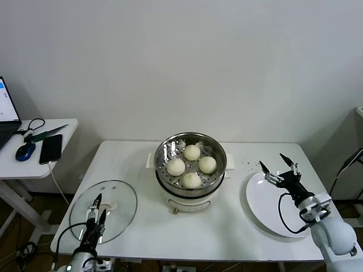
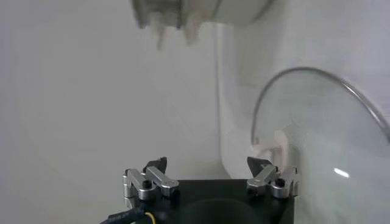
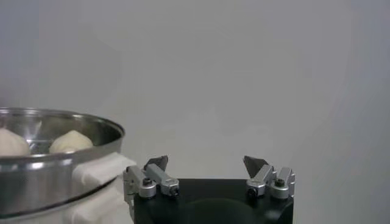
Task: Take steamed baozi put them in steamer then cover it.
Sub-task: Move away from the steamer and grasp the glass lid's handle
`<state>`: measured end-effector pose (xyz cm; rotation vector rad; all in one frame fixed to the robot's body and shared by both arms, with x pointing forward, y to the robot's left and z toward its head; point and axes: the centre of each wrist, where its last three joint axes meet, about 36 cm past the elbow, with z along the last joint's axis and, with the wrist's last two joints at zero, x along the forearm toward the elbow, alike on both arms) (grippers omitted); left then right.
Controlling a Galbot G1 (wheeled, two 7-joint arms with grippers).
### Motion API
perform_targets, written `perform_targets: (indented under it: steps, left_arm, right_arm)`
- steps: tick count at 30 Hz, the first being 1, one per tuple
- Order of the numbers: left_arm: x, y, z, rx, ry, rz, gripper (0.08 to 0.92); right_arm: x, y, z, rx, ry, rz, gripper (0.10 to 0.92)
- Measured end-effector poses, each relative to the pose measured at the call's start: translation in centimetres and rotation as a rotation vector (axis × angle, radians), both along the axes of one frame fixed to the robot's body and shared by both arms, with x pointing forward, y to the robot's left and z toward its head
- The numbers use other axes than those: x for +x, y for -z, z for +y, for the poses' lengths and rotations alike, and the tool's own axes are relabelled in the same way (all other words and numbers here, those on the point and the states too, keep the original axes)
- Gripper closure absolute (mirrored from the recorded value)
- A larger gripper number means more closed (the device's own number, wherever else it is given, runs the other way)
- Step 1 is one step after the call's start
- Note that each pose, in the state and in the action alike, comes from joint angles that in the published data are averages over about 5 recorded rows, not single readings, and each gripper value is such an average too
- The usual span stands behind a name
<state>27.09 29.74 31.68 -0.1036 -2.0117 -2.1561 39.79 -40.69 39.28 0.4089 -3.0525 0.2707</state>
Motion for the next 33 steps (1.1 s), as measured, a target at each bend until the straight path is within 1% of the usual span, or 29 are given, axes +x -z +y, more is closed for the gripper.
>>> perform_targets:
  steps: [5, 14, 25, 33]
  left_arm:
    - [0.5, 1.8, 0.8, 0.03, -0.019, 0.011, 0.177]
    - [2.1, 4.1, 2.3, 0.051, -0.038, -0.023, 0.177]
    - [4.8, 5.2, 3.2, 0.029, -0.026, -0.072, 0.177]
    - [6.3, 5.9, 3.2, 0.004, -0.017, -0.091, 0.181]
  right_arm:
    - [-0.4, 0.8, 0.2, -0.004, 0.002, 0.016, 0.2]
    - [-1.1, 1.8, 0.1, -0.02, 0.009, 0.037, 0.2]
    - [-1.6, 3.1, 0.2, -0.035, 0.019, 0.056, 0.2]
    - [-1.8, 3.7, 0.4, -0.045, 0.018, 0.061, 0.2]
